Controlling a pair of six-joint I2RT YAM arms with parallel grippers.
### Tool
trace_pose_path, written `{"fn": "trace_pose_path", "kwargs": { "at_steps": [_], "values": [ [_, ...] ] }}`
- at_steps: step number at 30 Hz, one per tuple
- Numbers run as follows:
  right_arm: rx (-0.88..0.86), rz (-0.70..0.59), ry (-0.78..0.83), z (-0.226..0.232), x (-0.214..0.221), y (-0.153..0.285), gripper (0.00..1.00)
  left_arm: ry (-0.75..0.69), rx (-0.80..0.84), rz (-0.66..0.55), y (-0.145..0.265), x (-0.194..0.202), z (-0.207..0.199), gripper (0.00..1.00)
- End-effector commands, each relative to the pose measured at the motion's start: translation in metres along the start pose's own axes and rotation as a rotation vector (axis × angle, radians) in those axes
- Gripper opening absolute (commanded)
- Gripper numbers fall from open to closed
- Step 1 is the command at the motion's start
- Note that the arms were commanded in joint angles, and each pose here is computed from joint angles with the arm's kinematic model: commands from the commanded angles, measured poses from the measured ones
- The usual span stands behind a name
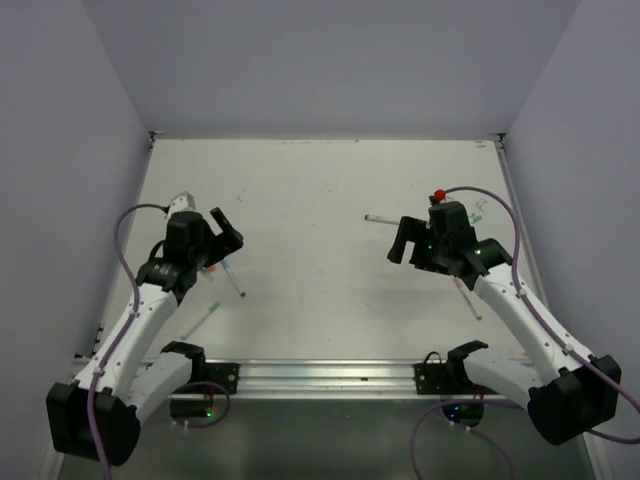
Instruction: Open the pen caps
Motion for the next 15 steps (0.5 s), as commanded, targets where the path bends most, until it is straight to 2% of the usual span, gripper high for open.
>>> {"fn": "trace_pose_path", "kwargs": {
  "at_steps": [1, 5, 8, 11, 12, 14, 15],
  "values": [
    [-0.013, 0.008, 0.114, 0.023, 0.001, 0.001, 0.99, -0.055, -0.102, 0.183, -0.013, 0.022, 0.014, 0.97],
    [-0.035, 0.045, 0.228, 0.058, 0.02, -0.021, 0.99, -0.058, -0.157, 0.202, -0.023, 0.023, 0.019, 0.94],
    [-0.1, 0.098, 0.342, 0.096, 0.045, -0.038, 0.99, -0.035, -0.18, 0.163, -0.015, 0.014, 0.02, 0.94],
    [-0.187, 0.108, 0.46, 0.138, 0.07, -0.053, 0.99, -0.004, -0.224, 0.055, 0.01, -0.003, 0.025, 0.92],
    [-0.223, 0.125, 0.511, 0.152, 0.086, -0.055, 0.99, 0.009, -0.27, -0.013, 0.019, -0.013, 0.03, 0.91],
    [-0.303, 0.089, 0.557, 0.184, 0.091, -0.058, 0.97, 0.037, -0.261, -0.144, 0.047, -0.025, 0.034, 0.91],
    [-0.299, 0.117, 0.599, 0.192, 0.109, -0.073, 0.96, 0.048, -0.281, -0.196, 0.056, -0.03, 0.038, 0.91]
  ]
}}
Point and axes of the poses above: each gripper's point midway between its finger pads, its own y axis back along the fingers, its own z axis along the line the jaws close on, x = y × z, the point moved 6 cm from there along y, back along the fingers, and after that the axes turned 11 degrees about -y, right-handed, at the moved point
